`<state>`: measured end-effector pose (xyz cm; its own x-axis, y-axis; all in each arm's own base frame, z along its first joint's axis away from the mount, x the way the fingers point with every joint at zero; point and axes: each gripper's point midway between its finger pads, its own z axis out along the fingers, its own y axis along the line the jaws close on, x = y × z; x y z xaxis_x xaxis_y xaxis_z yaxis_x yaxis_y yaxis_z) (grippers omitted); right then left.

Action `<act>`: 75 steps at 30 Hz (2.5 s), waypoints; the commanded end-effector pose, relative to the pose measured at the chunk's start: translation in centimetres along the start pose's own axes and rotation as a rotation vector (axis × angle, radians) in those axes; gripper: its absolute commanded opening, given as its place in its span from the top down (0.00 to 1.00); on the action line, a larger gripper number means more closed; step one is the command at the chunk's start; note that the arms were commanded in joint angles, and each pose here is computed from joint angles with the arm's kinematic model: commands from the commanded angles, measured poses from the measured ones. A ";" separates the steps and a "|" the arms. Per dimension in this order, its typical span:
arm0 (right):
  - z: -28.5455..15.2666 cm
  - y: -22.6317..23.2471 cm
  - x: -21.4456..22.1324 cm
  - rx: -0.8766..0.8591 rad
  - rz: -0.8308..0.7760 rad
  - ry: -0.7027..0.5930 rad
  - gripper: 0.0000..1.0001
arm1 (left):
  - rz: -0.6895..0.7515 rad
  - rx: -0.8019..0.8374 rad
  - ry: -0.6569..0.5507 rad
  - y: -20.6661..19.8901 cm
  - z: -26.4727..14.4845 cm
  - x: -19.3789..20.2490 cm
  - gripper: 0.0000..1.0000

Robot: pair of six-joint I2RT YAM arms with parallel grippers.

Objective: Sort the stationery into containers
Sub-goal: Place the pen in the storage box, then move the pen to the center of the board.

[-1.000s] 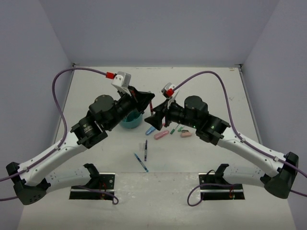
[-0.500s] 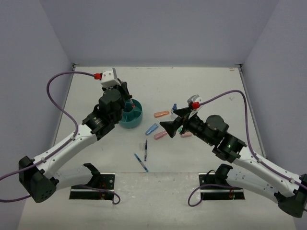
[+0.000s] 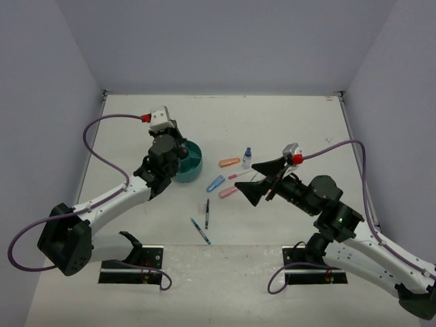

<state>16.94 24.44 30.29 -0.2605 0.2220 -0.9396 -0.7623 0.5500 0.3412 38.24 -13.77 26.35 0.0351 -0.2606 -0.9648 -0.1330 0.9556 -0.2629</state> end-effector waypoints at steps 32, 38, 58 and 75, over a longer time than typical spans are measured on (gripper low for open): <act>4.4 -7.3 11.2 0.507 0.322 0.401 0.07 | -0.161 0.160 0.340 -0.4 -6.8 -1.0 0.00; 6.4 -5.8 15.5 0.619 0.425 0.512 0.41 | -0.091 0.122 0.460 2.8 -11.4 -3.3 0.00; 7.9 -1.7 25.6 0.821 0.291 0.810 0.58 | 0.117 0.054 0.460 10.3 -16.2 -2.7 0.00; 8.3 -2.7 27.8 0.879 0.233 0.875 0.68 | -0.027 -0.031 0.298 12.3 -15.9 -3.1 0.00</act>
<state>15.57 35.44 3.14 -0.9107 -0.0614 -0.4086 -0.1109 0.9889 0.0986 20.33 -3.98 24.54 -0.3371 -0.2560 -0.9060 -0.1294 0.9658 -0.2247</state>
